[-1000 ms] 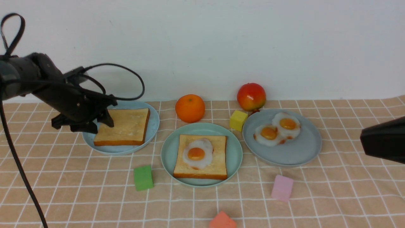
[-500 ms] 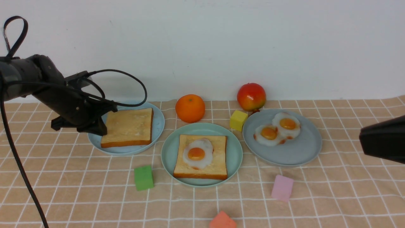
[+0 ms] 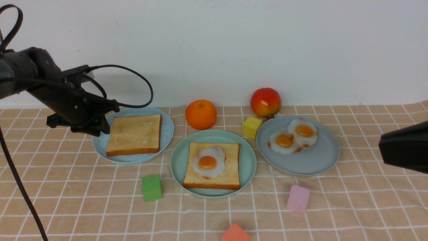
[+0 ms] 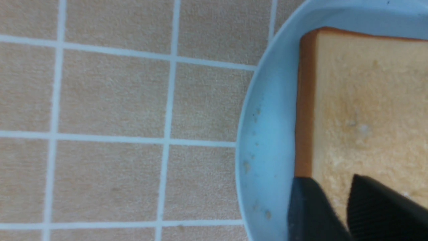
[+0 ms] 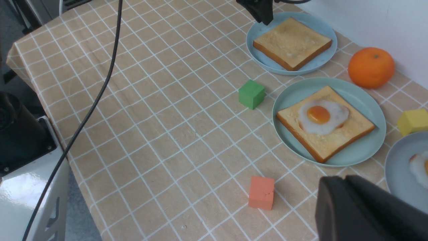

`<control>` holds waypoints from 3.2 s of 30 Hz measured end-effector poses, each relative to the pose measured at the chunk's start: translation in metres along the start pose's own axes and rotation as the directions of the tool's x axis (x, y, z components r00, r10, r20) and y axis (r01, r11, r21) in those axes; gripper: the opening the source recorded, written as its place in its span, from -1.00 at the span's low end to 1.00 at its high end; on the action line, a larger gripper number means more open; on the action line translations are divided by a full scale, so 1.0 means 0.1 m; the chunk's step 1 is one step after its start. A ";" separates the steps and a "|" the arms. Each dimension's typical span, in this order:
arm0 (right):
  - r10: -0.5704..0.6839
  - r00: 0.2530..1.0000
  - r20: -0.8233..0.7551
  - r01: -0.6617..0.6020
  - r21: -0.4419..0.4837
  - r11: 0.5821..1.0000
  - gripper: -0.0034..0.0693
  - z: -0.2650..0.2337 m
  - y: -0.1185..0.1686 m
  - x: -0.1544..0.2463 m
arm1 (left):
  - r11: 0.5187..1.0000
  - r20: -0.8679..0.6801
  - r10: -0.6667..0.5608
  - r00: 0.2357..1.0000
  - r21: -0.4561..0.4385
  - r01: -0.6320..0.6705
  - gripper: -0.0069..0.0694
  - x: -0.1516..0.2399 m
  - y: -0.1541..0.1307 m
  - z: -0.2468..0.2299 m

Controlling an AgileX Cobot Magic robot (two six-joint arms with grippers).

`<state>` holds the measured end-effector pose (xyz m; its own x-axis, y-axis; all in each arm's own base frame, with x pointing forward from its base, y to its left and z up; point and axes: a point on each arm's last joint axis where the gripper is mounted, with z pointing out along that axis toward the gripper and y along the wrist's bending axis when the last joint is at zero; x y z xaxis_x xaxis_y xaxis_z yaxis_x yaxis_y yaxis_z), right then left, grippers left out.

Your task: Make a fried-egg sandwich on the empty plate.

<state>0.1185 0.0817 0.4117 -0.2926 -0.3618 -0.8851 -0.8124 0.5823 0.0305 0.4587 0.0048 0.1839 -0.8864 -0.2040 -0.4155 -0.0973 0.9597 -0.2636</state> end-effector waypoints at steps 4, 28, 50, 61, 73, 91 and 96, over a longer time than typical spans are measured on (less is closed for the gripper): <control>0.000 1.000 -0.001 0.000 -0.001 1.000 -0.76 0.00 0.00 0.00 | 1.000 -0.020 -0.023 1.000 0.013 0.023 -0.05 0.03 0.01 0.09; 0.001 1.000 0.000 -0.001 -0.005 1.000 -0.66 0.00 0.00 0.00 | 0.994 0.044 -0.038 0.998 0.099 0.034 -0.83 -0.09 -0.03 -0.60; 0.017 0.999 -0.030 -0.018 -0.023 1.000 -0.57 0.04 0.00 0.07 | 0.932 -0.095 0.056 0.994 0.361 -0.018 -0.83 1.06 -1.29 -0.17; 0.019 0.999 -0.032 -0.020 -0.024 1.000 -0.54 0.05 0.00 0.08 | 0.947 -0.132 0.020 0.991 0.322 0.024 -0.68 1.11 -1.23 0.06; 0.003 0.996 -0.094 -0.007 -0.050 0.999 -0.49 0.04 0.03 0.14 | 0.950 -0.025 0.089 0.996 0.304 -0.077 0.46 0.97 -1.29 -0.49; 0.244 0.969 0.042 -0.247 0.160 0.956 -0.51 -0.10 0.14 0.54 | 0.848 0.063 0.336 0.940 0.414 -0.331 -0.81 1.56 -1.28 -2.39; 0.127 0.978 0.164 -0.159 0.200 0.967 -0.88 -0.40 0.43 0.70 | 0.853 0.094 0.293 0.952 0.424 -0.304 -0.85 2.15 -1.03 -2.76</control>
<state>0.0430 0.0520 0.3699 -0.3071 -0.1605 -0.9380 -0.6378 0.7662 0.0778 0.1534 -0.0849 0.3623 -0.8294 0.0685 -0.5544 0.3786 0.7987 -0.4677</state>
